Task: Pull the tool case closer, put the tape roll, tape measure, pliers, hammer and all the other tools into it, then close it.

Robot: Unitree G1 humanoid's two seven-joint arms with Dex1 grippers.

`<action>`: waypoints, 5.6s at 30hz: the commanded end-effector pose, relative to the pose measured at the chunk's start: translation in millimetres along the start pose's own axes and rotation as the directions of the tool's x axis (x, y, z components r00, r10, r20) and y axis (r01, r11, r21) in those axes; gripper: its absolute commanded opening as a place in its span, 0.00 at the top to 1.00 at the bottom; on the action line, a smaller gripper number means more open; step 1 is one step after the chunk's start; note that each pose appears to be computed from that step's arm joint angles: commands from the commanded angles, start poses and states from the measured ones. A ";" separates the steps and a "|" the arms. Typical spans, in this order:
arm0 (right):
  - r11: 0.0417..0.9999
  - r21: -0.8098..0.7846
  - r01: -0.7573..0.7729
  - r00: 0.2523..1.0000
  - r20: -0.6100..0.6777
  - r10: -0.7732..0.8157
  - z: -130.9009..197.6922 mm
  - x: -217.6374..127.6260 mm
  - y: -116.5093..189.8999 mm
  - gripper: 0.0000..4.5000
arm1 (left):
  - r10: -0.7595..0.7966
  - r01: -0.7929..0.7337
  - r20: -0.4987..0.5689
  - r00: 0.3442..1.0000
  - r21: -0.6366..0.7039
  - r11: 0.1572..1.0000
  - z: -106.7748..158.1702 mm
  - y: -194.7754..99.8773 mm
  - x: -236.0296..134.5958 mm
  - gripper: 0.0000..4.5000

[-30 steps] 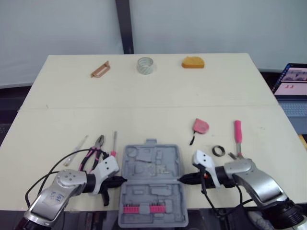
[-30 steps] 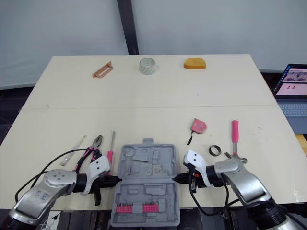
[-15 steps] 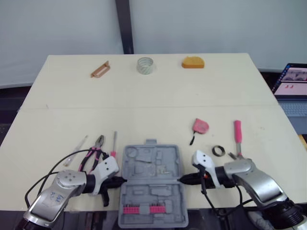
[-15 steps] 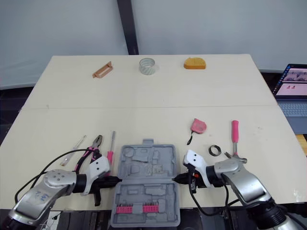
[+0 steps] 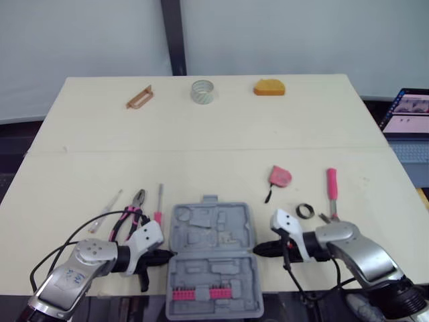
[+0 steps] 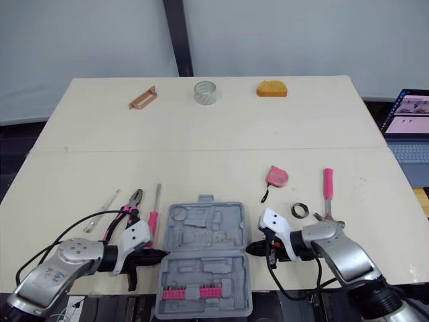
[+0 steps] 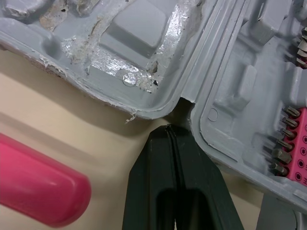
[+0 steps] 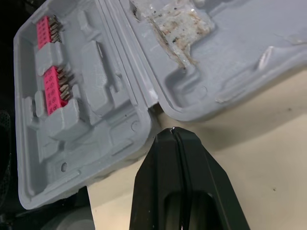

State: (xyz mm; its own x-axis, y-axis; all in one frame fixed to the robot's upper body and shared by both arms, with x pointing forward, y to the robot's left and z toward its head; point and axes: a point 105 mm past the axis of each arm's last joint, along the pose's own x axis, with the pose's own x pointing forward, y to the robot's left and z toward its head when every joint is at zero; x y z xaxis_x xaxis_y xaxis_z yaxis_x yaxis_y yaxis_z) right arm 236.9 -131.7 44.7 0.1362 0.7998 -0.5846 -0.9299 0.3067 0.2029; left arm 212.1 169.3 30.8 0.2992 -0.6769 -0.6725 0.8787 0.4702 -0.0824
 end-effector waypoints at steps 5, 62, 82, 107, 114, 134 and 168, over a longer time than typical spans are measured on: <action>0.999 0.015 0.039 0.994 0.105 -0.041 15.3 -27.6 -6.7 1.00 | 0.049 -0.044 0.046 0.998 -0.093 0.995 0.3 9.5 -22.2 0.99; 0.839 0.277 0.468 0.776 0.325 -0.541 0.8 -199.9 -68.4 0.01 | 0.664 -0.548 0.281 0.693 -0.394 0.738 -28.6 100.9 -175.1 0.01; 0.904 0.070 0.422 0.883 0.195 -0.427 23.1 -109.5 -43.4 0.01 | 0.086 -0.137 0.426 0.901 0.090 0.987 89.6 33.1 -52.3 0.01; 0.813 0.087 0.576 0.807 0.103 -0.582 -17.7 -104.0 -65.7 0.58 | -0.373 0.076 0.458 0.807 0.546 0.834 176.5 -4.9 22.6 0.00; 0.776 0.082 0.626 0.772 0.076 -0.631 -25.3 -106.9 -72.9 0.58 | -0.392 0.071 0.448 0.803 0.582 0.810 174.2 -7.7 24.5 0.00; 0.778 0.089 0.622 0.775 0.068 -0.628 -30.7 -94.5 -75.6 0.58 | -0.386 0.055 0.438 0.812 0.601 0.798 170.0 -7.6 29.3 0.00; 0.773 0.077 0.630 0.768 0.086 -0.635 -25.4 -96.2 -79.1 0.99 | -0.370 0.036 0.455 0.810 0.592 0.805 175.3 -8.1 31.8 0.00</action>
State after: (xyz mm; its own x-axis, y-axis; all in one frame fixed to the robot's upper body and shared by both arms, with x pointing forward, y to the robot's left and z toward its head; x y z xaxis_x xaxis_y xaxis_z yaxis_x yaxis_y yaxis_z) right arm 284.3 -245.0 56.1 0.6993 0.4677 -0.5406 -0.6155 0.7785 -0.1227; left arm 280.7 47.2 135.1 0.0894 -0.9775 -0.1911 0.9434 0.0216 0.3310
